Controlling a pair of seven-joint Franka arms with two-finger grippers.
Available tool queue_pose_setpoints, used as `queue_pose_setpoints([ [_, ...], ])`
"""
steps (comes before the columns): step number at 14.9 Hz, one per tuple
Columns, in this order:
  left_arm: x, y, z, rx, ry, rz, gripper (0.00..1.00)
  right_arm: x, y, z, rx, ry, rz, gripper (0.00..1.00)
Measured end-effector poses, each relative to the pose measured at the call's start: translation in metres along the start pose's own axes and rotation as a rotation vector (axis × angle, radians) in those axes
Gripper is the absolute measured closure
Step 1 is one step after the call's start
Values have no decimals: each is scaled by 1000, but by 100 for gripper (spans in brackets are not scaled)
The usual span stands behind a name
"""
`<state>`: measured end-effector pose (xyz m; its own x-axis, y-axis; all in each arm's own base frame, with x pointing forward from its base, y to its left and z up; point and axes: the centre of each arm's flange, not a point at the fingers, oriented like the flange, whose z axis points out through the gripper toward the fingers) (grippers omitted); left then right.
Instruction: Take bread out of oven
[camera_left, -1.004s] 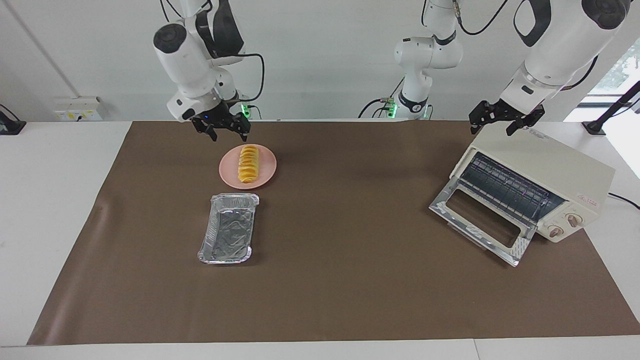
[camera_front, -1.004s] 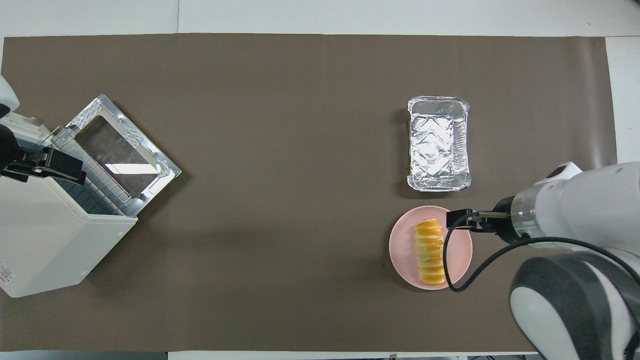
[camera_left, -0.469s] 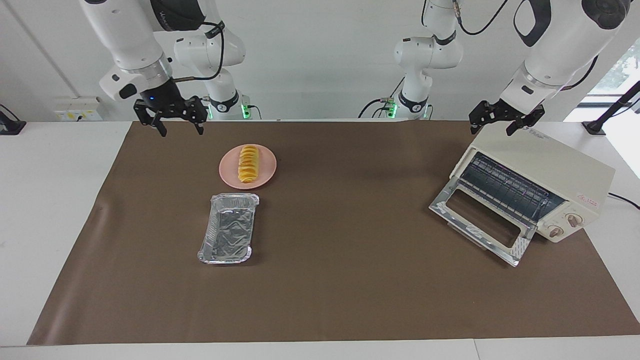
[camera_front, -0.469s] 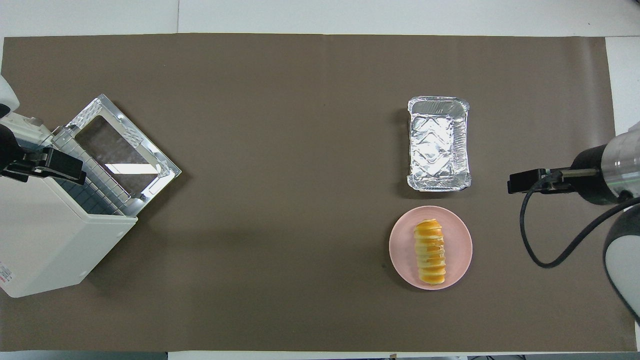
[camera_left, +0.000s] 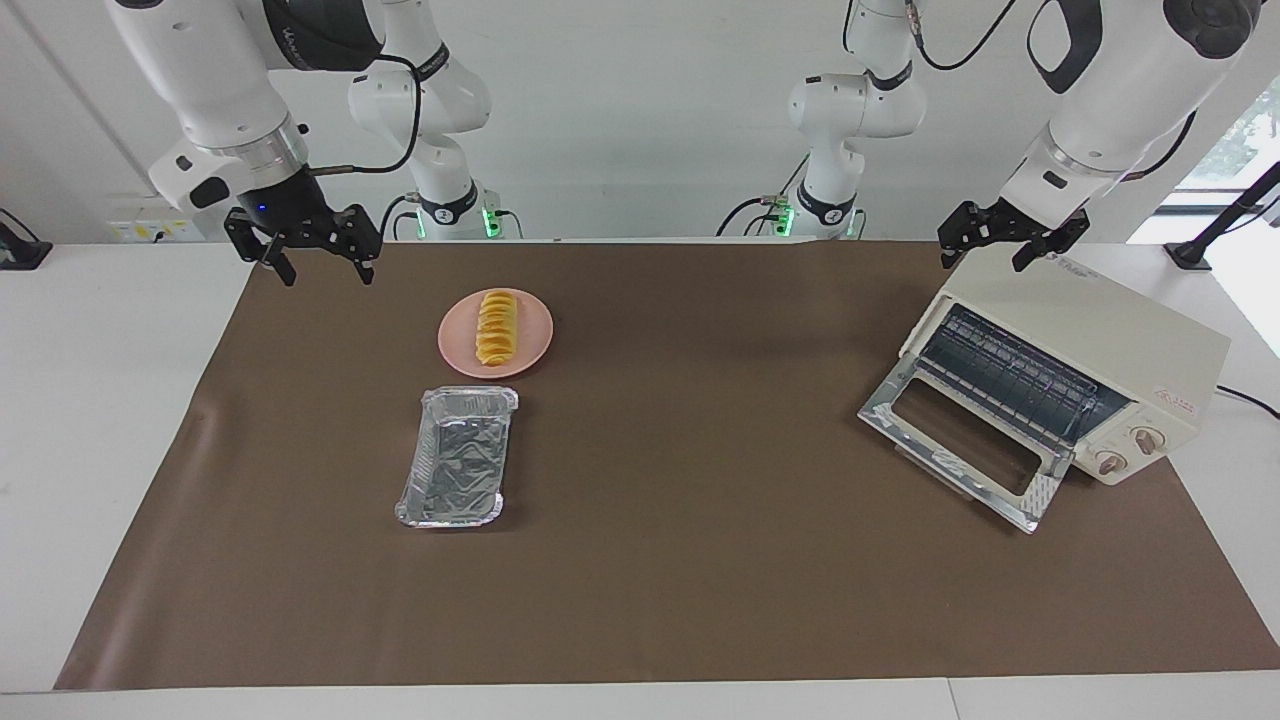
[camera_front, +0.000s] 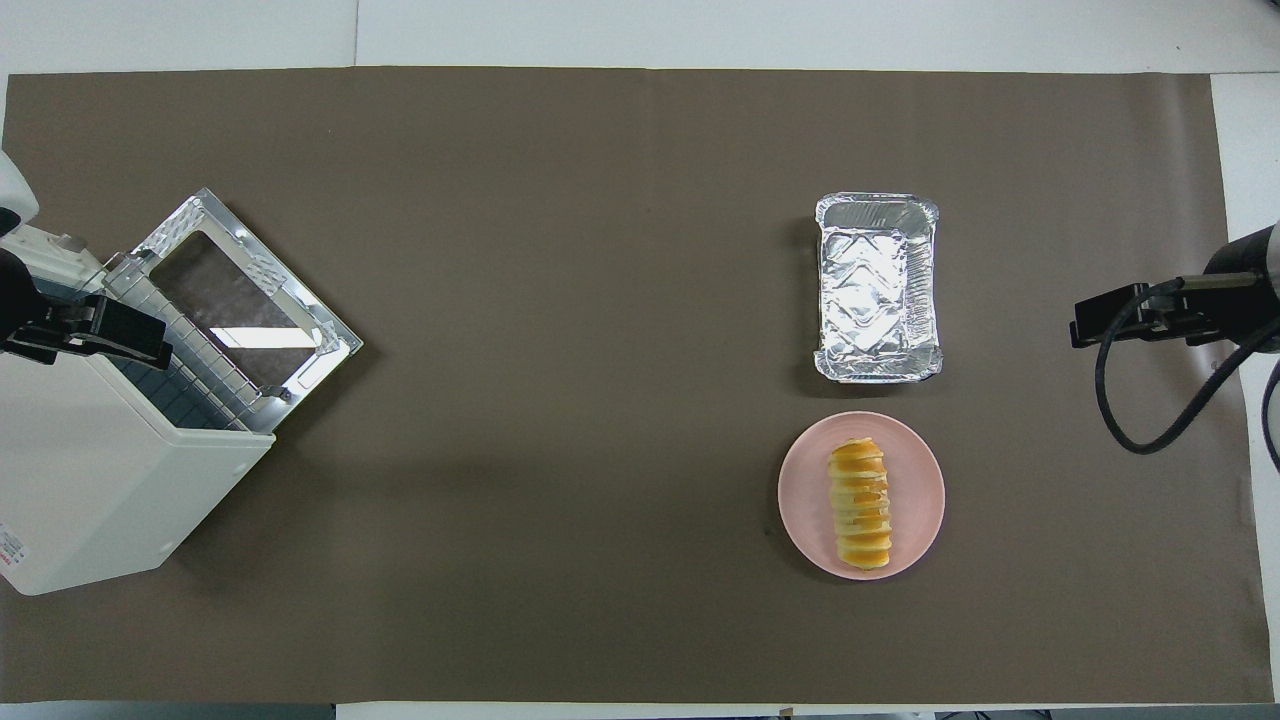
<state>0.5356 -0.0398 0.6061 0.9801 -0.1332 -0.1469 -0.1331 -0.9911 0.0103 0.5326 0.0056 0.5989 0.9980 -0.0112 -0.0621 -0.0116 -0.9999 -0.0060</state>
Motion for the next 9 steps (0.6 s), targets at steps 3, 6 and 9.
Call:
queue_pose_setpoints([
  [3, 0, 0, 0, 0, 0, 0, 0, -2, 10, 1, 0, -19, -15, 0],
  [6, 0, 0, 0, 0, 0, 0, 0, -3, 14, 2, 0, -30, -11, 0],
  [9, 0, 0, 0, 0, 0, 0, 0, -4, 14, 1, 0, -31, -12, 0],
])
